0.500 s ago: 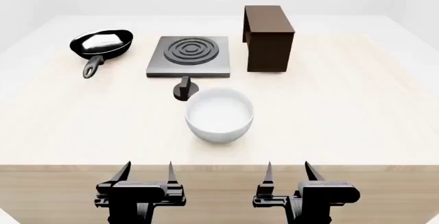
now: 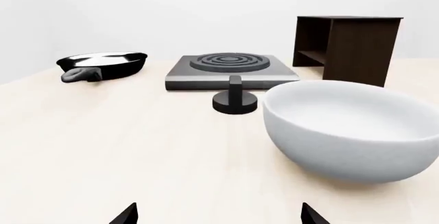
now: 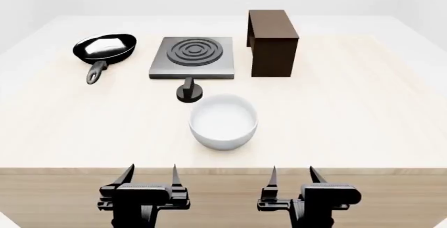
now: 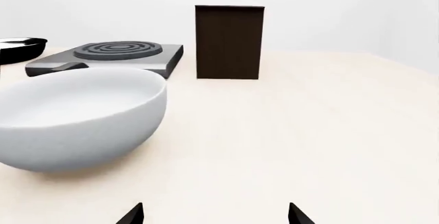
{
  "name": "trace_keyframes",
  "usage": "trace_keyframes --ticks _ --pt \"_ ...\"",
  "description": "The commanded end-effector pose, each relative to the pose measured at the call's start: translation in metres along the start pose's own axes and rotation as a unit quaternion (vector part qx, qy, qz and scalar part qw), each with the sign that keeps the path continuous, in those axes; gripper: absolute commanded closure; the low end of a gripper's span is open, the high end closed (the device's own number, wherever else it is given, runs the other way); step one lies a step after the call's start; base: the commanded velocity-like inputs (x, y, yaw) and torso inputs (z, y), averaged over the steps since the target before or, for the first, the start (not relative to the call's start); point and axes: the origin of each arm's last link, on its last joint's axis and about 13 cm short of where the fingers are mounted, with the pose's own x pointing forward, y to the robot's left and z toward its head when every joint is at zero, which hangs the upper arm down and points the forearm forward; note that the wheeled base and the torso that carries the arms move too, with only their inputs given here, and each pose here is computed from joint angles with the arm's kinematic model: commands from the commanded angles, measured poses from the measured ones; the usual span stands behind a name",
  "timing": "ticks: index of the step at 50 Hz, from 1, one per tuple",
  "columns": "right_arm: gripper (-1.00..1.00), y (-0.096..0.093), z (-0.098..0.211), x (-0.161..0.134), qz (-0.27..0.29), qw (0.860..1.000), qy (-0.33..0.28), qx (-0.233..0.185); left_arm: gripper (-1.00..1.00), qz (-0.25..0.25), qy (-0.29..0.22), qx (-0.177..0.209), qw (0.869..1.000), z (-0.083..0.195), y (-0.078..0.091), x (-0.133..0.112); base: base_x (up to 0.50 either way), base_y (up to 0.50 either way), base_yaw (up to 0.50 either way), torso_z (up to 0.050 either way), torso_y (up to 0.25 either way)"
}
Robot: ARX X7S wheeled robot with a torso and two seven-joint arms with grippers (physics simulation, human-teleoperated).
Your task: Turn on the stove.
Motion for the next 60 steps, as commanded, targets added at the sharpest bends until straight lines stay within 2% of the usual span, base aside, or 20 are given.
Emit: trace_keyframes --ticks 1,34,44,48,60 --pt "-1.0 0.0005 -0.0041 0.0025 -0.005 1.0 0.011 -0.007 -1.0 0.001 0.003 0.002 1.0 -0.0008 0.0001 0.0007 0.0 0.0 0.0 0.0 0.0" --pt "-1.0 -0.0009 -0.0105 0.0031 -0.012 0.999 0.024 -0.017 -1.0 -0.001 0.008 0.007 1.0 -0.0043 -0.001 0.0003 0.0 0.0 0.0 0.0 0.0" --pt "-1.0 -0.0012 -0.0101 0.0039 -0.005 1.0 0.031 0.001 -1.0 0.0 0.008 0.008 1.0 -0.0044 -0.0008 0.0009 0.0 0.0 0.0 0.0 0.0" --pt "-1.0 -0.0004 -0.0128 0.0042 -0.012 0.999 0.032 -0.018 -1.0 -0.001 0.008 0.008 1.0 -0.0042 -0.0009 0.001 0.0 0.02 0.0 0.0 0.0" --pt "-1.0 -0.0003 -0.0128 0.0041 -0.014 0.999 0.033 -0.019 -1.0 0.0 0.008 0.008 1.0 -0.0042 -0.0005 0.0012 -0.18 0.5 0.0 0.0 0.0"
